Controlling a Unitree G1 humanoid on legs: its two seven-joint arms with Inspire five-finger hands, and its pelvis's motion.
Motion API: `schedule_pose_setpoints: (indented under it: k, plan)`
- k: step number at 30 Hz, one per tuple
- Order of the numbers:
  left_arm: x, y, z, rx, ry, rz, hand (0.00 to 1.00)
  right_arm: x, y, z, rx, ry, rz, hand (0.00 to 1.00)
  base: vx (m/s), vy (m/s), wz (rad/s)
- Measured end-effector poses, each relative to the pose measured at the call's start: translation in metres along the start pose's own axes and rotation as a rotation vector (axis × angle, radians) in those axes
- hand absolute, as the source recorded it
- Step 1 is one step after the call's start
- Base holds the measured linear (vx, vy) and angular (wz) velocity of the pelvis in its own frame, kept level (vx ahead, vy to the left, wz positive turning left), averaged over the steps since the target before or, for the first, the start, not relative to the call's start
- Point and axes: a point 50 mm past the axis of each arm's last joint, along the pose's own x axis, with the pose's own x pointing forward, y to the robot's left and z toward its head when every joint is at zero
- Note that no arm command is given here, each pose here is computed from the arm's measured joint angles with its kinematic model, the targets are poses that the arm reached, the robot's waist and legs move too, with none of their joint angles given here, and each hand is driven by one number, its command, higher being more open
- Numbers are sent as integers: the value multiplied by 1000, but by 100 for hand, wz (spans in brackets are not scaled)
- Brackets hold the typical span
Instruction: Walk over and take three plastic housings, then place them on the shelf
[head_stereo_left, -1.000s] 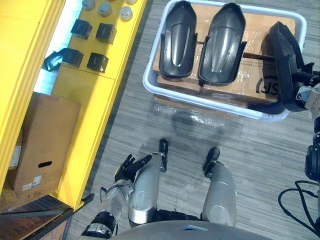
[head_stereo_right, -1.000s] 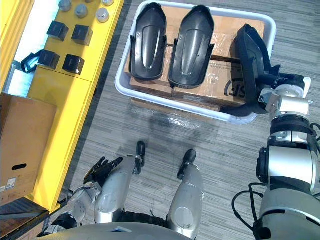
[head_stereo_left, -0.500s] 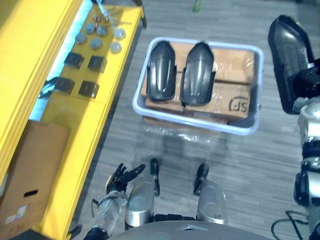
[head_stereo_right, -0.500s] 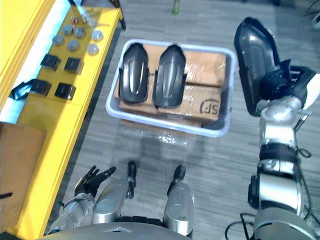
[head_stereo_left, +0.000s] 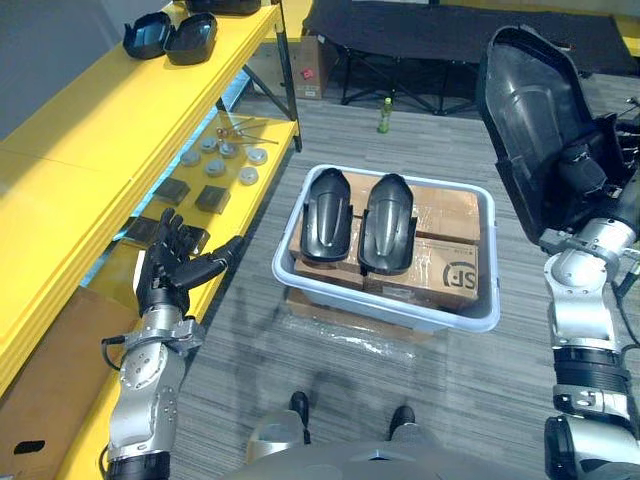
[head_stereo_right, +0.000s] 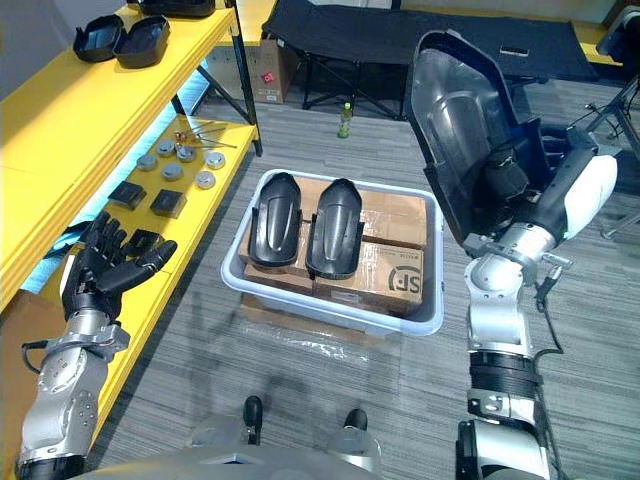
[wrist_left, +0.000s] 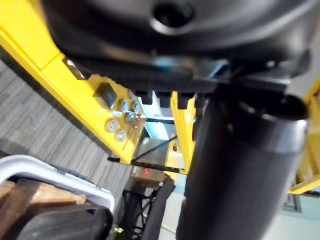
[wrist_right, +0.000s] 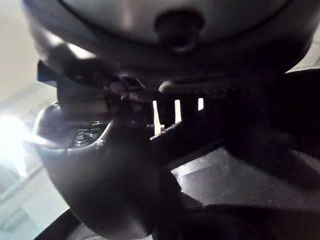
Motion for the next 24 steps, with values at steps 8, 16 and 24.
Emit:
schedule_pose_setpoints:
  k: [8, 16, 24]
  plan:
    - [3, -84, -6, -267, 59, -424, 100, -33, 33, 33, 145, -141, 71, 0, -7, 13, -1]
    - [3, -130, -13, -459, 150, -627, 100, -70, 63, 57, 287, -228, 223, 0, -11, 14, -7]
    - [7, -136, -35, -370, 222, -546, 100, -96, 81, 67, 362, -220, 325, 0, 0, 0, 0]
